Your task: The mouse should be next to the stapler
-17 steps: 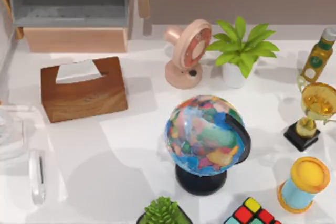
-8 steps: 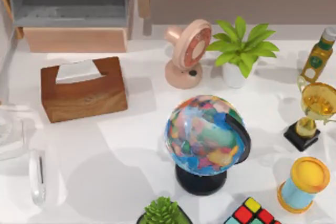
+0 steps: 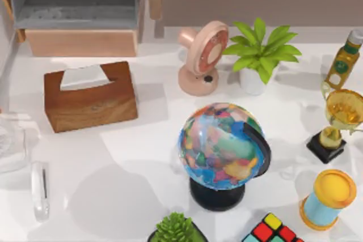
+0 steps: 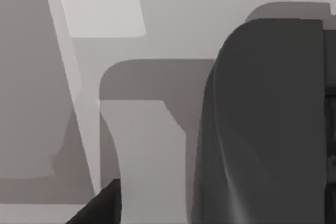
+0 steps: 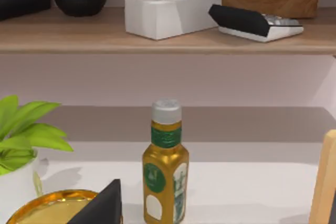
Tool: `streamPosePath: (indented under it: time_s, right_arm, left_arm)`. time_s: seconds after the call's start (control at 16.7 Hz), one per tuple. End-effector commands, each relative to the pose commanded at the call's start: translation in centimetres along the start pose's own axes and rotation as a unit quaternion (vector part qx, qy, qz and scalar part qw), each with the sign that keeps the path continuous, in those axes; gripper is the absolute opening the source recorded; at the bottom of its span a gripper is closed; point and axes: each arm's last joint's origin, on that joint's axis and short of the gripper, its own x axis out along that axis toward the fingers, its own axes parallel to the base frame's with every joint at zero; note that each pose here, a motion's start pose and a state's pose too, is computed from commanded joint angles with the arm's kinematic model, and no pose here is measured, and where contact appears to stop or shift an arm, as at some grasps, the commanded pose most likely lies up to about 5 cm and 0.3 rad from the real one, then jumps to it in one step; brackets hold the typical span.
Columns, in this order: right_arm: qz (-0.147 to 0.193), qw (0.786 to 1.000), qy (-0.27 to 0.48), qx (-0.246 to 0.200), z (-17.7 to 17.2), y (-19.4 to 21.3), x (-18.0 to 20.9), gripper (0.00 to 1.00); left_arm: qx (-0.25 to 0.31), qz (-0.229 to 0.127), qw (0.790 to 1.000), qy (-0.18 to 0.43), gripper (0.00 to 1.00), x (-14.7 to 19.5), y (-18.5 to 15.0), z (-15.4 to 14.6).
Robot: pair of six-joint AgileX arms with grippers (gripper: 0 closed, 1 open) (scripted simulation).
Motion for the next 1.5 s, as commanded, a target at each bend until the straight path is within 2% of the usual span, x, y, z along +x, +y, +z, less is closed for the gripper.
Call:
streamPosePath:
  time_s: [0.12, 0.9, 1.5]
  right_arm:
    - [0.000, 1.000, 0.000, 0.000, 0.00, 0.00, 0.00, 1.00]
    - [0.000, 1.000, 0.000, 0.000, 0.00, 0.00, 0.00, 1.00]
    - [0.000, 1.000, 0.000, 0.000, 0.00, 0.00, 0.00, 1.00]
  left_arm:
    - [0.000, 0.000, 1.000, 0.000, 1.00, 0.00, 0.00, 0.00]
    - [0.000, 0.000, 1.000, 0.000, 0.02, 0.00, 0.00, 0.00]
    - [0.000, 0.001, 1.000, -0.001, 0.00, -0.18, 0.09, -0.05]
